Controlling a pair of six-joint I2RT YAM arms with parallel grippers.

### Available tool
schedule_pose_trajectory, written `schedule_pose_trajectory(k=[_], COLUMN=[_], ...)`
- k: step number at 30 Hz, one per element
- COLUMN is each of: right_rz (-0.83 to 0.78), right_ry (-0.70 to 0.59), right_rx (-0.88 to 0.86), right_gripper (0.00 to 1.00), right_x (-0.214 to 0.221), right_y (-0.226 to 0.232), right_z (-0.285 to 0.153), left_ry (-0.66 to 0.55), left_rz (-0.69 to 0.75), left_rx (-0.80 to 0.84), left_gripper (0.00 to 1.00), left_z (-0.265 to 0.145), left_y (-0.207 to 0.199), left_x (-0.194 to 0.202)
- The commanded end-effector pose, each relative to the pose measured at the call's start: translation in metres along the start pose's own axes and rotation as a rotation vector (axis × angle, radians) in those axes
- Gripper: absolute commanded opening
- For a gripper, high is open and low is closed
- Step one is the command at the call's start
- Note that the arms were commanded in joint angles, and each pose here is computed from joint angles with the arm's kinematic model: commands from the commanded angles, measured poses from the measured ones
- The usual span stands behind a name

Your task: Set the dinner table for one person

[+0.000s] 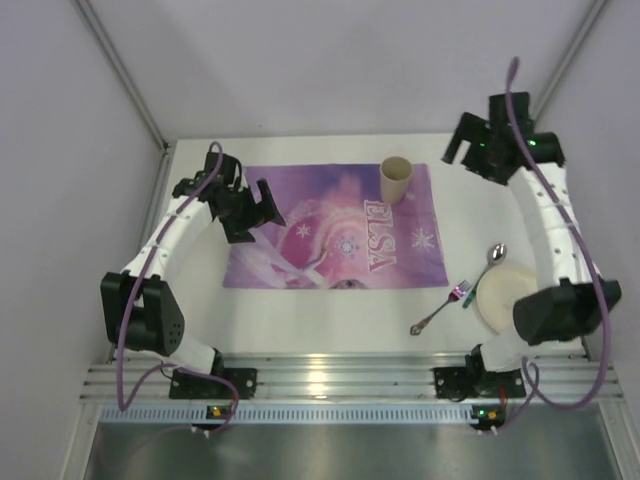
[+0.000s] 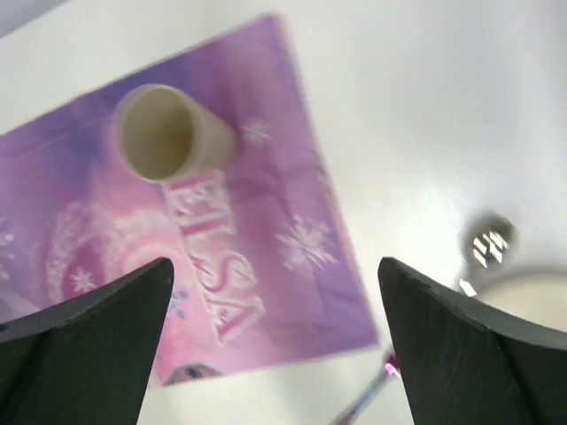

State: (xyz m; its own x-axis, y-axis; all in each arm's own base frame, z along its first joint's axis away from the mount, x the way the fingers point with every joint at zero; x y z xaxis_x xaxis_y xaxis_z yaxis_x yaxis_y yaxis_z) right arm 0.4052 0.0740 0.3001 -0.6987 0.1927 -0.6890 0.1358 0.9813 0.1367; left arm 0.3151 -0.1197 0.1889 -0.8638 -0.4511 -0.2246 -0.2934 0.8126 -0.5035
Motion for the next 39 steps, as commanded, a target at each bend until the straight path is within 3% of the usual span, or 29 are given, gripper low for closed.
schedule_pose_trajectory(k=[1, 5, 6, 14, 22, 30, 39], right_rz=[0.22, 0.336, 0.368, 0.561, 0.862, 0.967, 1.129], right_ry=[0.0, 0.049, 0.119, 0.37, 0.383, 0.348, 0.31], right_rx=[0.198, 0.385, 0.44, 0.596, 0.659, 0.809, 0.693], right_gripper=[1.0, 1.0, 1.0, 1.0, 0.98, 0.99, 0.92], right_x=[0.04, 0.112, 0.142, 0.27, 0.276, 0.262, 0.311], right_y=[-0.088, -0.149, -0.164, -0.19, -0.2, -0.239, -0.22], right_z=[-0.044, -0.081, -0.077, -0.079, -0.086, -0.095, -0.06], left_ry=[-0.019, -0.006, 0.001, 0.048, 0.1, 0.177, 0.185], left_rz=[0.056, 0.067, 0.074, 0.092, 0.147, 0.217, 0.264], left_rx=[0.023, 0.03, 0.036, 0.066, 0.051, 0.111, 0.17], left_gripper=[0.99, 0.99, 0.99, 0.99, 0.99, 0.99, 0.99], left_z=[-0.003, 0.004, 0.006, 0.022, 0.02, 0.033, 0.044], left_y=[-0.006, -0.006, -0.007, -0.014, -0.022, -0.047, -0.047], left_x=[0.001, 0.007, 0.01, 0.024, 0.033, 0.067, 0.07])
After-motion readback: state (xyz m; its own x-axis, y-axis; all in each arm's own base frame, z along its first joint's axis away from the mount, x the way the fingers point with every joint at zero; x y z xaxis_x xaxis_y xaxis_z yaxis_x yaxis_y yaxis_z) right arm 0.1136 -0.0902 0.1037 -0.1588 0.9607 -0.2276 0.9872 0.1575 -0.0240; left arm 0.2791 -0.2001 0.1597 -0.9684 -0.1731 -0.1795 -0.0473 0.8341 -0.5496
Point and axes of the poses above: each gripper's point midway between its finger pads, its own z axis out along the fingers, its own y axis along the line the jaws close on, x = y × z, the point moved 3 cm from there along -z, back along the fingers, and after that the axes turned 6 degrees about -z, right-handed, at the moved point
